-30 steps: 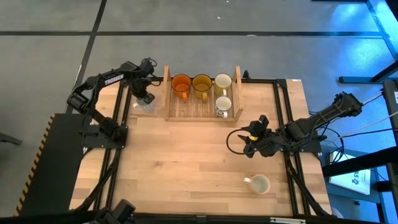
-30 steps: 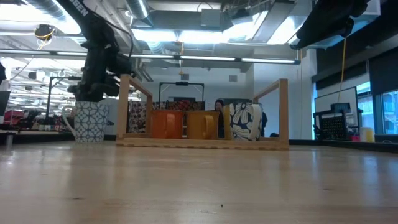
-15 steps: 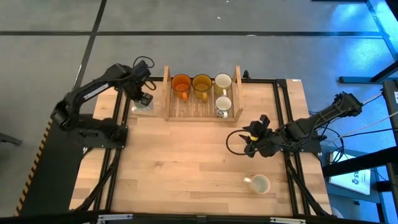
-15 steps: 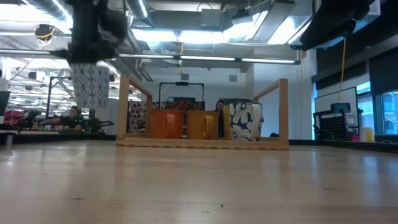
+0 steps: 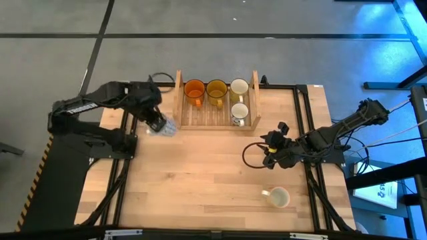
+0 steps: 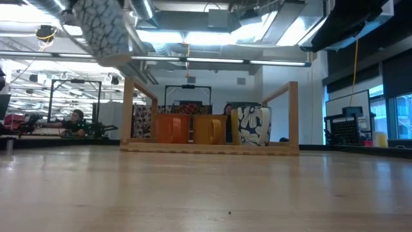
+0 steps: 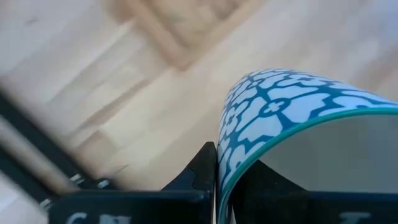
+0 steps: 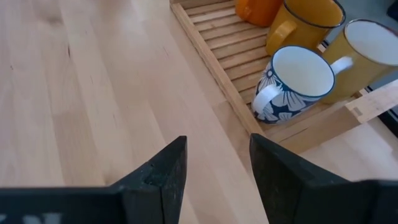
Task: Place coffee mugs
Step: Put the light blue mug on the shelf
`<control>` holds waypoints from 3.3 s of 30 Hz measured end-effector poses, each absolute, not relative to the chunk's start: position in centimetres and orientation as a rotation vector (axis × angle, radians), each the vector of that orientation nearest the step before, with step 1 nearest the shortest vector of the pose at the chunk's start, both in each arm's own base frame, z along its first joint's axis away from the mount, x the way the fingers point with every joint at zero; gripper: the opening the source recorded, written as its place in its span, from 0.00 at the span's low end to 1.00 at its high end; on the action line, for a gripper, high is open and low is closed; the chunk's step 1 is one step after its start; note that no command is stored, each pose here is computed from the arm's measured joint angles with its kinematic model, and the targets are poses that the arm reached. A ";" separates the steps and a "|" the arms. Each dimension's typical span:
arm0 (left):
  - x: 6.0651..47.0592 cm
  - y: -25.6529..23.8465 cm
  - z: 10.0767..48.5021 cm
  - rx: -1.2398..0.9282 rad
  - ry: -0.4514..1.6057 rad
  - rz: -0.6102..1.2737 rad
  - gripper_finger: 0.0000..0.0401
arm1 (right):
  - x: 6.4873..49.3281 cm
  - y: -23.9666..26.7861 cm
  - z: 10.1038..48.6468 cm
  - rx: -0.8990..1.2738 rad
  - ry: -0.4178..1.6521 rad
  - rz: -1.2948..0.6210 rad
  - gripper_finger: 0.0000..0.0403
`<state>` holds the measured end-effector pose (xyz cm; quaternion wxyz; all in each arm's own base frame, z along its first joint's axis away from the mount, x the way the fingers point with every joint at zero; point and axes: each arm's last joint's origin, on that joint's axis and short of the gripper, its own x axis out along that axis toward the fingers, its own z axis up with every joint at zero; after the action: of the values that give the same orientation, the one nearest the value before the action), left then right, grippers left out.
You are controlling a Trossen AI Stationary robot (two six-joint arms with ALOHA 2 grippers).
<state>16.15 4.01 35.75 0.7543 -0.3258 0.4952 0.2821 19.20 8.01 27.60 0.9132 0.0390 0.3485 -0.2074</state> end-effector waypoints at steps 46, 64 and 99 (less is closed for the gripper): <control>35.0 1.2 20.8 -0.642 1.313 0.524 0.21 | 22.5 7.0 24.8 0.152 0.842 -0.478 0.40; 26.9 -5.3 31.5 -0.140 0.933 0.524 0.26 | 22.6 7.4 24.9 0.119 0.876 -0.369 0.40; 25.4 -6.8 19.0 -0.111 0.844 0.284 0.46 | 22.7 7.6 25.2 0.179 0.831 -0.385 0.40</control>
<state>25.43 -6.80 18.98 0.9010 -0.0538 0.4081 0.1373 22.67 7.57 25.23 0.8932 0.0862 0.4005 -0.1854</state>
